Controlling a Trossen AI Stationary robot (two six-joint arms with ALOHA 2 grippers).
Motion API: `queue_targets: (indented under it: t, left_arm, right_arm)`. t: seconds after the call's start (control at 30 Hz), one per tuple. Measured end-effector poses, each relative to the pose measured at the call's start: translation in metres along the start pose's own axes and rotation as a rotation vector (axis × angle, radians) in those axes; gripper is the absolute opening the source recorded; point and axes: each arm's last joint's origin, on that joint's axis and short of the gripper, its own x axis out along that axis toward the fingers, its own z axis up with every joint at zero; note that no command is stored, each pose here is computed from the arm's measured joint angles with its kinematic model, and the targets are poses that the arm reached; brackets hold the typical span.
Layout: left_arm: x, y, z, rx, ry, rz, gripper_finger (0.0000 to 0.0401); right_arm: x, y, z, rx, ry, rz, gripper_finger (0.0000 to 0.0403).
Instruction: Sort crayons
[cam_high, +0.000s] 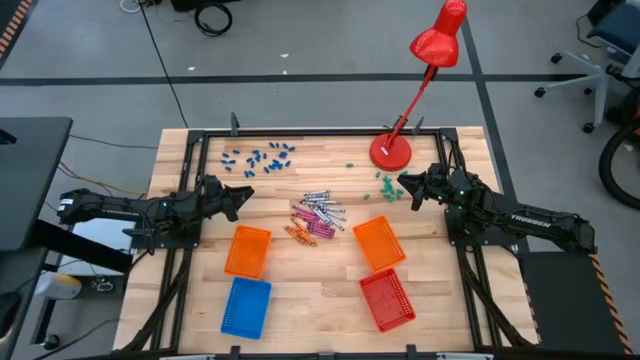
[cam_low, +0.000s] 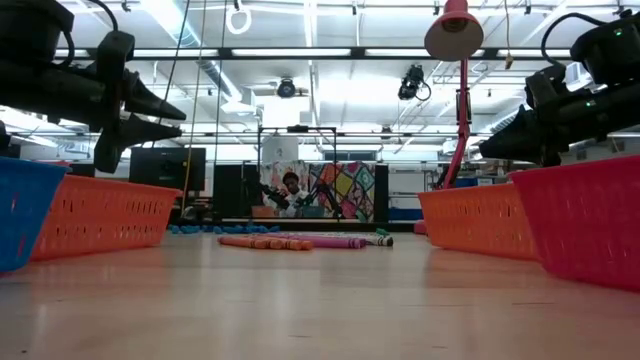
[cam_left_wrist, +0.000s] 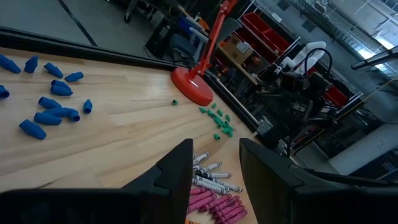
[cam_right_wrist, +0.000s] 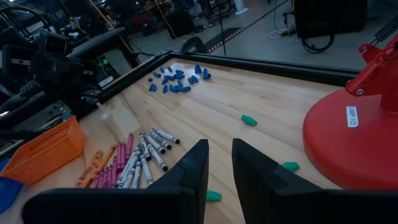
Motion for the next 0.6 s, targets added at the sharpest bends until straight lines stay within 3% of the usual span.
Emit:
queue_targets:
  t: [0.13, 0.23, 0.43, 0.6]
  left_arm:
    - [0.000, -0.002, 0.003, -0.082, -0.028, -0.019, 0.0142]
    - [0.000, -0.005, 0.011, -0.131, -0.136, -0.016, 0.0142]
    - [0.000, -0.009, 0.023, 0.094, -0.249, -0.021, 0.0142]
    - [0.000, -0.007, 0.029, 0.232, -0.325, 0.055, 0.0142]
  right_arm:
    - [0.000, 0.000, 0.000, 0.000, -0.001, 0.000, 0.0077]
    - [0.000, 0.000, 0.000, 0.000, 0.000, 0.000, 0.0077]
    - [0.000, 0.000, 0.000, 0.000, 0.000, 0.000, 0.0077]
    - [0.000, 0.000, 0.000, 0.000, 0.000, 0.000, 0.0077]
